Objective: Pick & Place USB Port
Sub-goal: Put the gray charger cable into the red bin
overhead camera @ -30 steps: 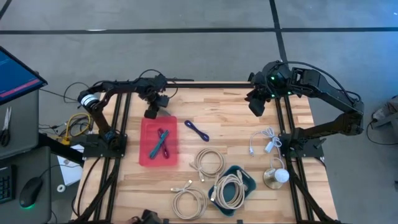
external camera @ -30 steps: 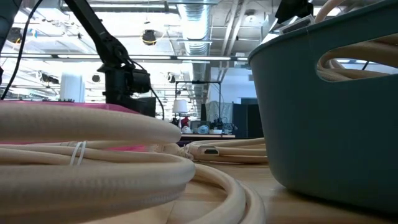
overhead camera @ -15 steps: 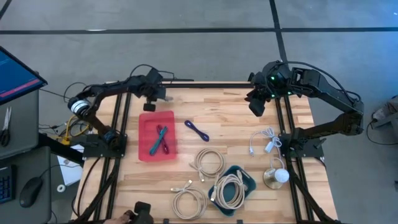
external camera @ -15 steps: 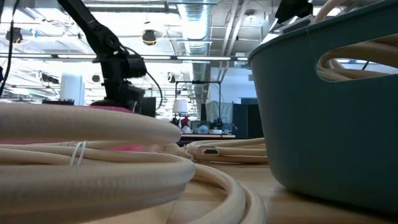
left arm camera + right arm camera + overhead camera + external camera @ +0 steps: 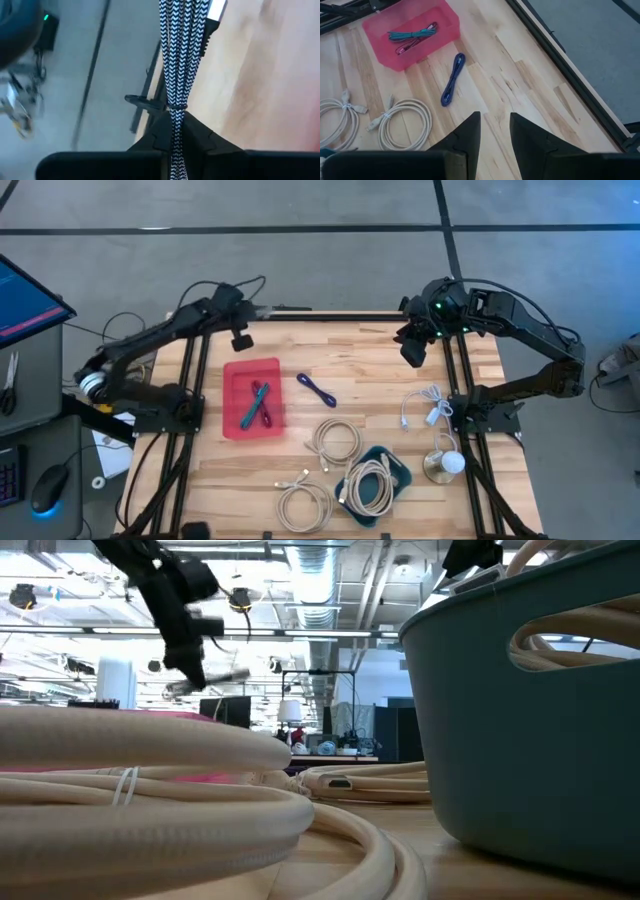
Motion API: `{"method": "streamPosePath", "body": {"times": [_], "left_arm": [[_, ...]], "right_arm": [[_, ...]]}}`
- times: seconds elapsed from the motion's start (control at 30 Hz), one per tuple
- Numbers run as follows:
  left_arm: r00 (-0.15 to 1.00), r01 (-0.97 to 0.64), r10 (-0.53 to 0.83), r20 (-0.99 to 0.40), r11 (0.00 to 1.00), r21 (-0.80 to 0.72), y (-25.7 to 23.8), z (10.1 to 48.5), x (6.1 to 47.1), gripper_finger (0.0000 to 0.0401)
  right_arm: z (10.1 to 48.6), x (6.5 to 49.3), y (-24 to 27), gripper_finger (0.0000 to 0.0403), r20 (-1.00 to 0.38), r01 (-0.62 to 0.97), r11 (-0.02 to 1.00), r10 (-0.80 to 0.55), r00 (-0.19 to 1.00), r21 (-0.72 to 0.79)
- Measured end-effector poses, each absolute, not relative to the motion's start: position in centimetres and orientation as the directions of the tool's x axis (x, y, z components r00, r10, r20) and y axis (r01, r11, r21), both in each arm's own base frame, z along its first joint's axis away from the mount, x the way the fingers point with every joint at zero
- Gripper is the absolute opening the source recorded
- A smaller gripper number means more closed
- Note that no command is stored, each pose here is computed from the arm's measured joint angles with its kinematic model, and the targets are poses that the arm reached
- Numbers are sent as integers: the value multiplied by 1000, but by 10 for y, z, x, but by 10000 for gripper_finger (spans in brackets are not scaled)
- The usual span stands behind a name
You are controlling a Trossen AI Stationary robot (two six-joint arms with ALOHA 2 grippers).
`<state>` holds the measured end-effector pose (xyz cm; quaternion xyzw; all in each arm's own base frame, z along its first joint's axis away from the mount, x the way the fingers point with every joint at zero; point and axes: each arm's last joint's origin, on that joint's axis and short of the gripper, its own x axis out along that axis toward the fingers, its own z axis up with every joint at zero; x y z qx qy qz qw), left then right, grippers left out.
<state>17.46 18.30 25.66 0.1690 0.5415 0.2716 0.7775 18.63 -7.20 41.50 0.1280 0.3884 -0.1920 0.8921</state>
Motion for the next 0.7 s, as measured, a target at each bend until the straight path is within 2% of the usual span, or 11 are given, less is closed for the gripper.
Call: {"method": "streamPosePath", "body": {"times": [0.07, 0.27, 0.43, 0.57, 0.7], "left_arm": [[301, -333, 618, -726, 782, 528, 170, 271, 168, 17], [389, -431, 642, -660, 761, 486, 127, 323, 163, 17], [525, -633, 603, -601, 748, 198, 105, 369, 169, 17], [602, -669, 560, -569, 743, 24, 91, 393, 177, 17], [636, -696, 522, -568, 706, -131, 79, 396, 183, 17]], "right_arm": [[415, 186, -72, 98, -742, 442, 894, -243, 624, 79], [415, 186, -72, 98, -742, 427, 902, -244, 625, 63], [416, 187, -72, 98, -736, 426, 903, -246, 631, 63], [416, 187, -72, 98, -736, 426, 903, -246, 630, 63], [415, 187, -72, 98, -737, 426, 902, -246, 630, 63]]}}
